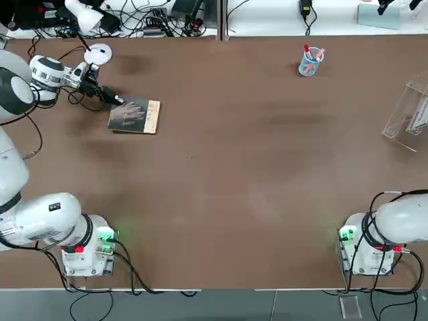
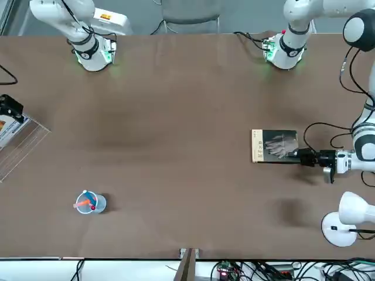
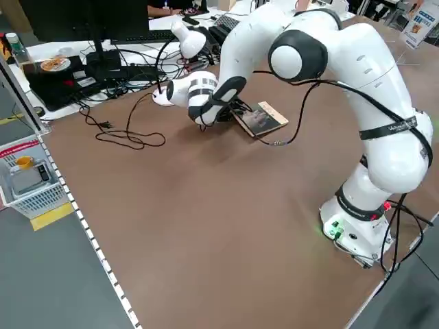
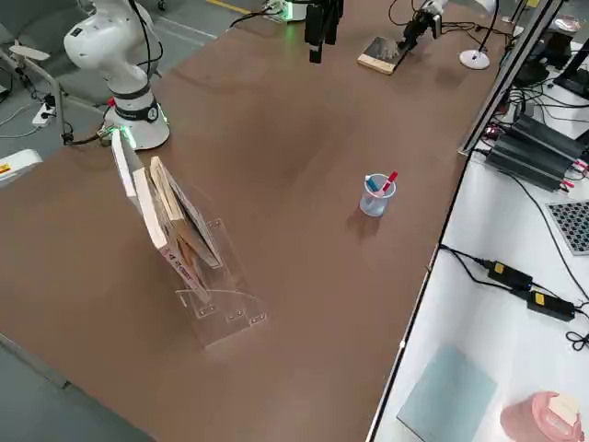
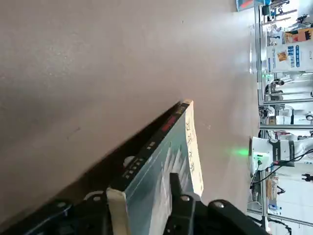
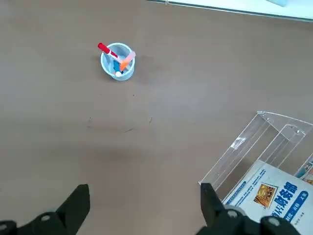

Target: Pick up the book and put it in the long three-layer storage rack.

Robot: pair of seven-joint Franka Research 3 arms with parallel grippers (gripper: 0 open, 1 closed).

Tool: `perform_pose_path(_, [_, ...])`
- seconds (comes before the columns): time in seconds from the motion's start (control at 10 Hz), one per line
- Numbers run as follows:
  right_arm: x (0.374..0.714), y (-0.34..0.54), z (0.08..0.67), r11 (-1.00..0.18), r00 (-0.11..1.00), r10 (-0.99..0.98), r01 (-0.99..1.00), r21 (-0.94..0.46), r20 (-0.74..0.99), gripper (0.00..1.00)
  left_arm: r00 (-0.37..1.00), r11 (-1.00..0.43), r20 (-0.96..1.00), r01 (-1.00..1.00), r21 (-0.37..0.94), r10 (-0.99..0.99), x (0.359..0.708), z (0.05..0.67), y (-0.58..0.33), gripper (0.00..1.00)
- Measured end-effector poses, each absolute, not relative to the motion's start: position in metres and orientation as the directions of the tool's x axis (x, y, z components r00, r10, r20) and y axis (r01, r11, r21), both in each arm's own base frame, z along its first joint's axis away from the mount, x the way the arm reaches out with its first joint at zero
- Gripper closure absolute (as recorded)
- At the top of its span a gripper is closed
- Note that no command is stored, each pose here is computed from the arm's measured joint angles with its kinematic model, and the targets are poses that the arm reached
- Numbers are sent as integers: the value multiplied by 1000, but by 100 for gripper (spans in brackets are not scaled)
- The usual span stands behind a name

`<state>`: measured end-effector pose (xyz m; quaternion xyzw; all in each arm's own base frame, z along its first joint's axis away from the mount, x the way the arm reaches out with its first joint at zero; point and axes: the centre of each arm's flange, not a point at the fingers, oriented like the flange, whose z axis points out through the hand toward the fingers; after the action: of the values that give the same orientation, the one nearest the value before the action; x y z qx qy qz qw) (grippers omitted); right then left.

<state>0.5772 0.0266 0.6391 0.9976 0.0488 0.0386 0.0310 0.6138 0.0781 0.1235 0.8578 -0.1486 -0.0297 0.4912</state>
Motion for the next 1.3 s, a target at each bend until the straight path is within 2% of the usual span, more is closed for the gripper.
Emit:
perform_pose_path(0.1, [577,27,639,-993,992,101,97,66,73,0,958,-478,81,-210,853,-276,614,123,78,70])
perform_pose_path(0.2, [577,28,639,-993,992,103,99,66,73,0,962,-484,61,-187,855,-265,614,123,78,71])
perform_pose_path(0.3, [577,28,639,-993,992,106,101,67,73,0,965,-486,42,-167,858,-258,613,123,78,78])
perform_pose_path(0.4, [577,29,639,-992,991,108,104,68,73,0,967,-483,25,-149,863,-254,612,124,76,78])
perform_pose_path(0.6, [577,30,639,-992,991,109,104,71,72,0,966,-467,8,-132,874,-258,611,125,74,97])
perform_pose_path(1.3, [575,33,636,-996,996,72,69,60,52,0,966,-454,-29,-94,886,-256,629,150,60,97])
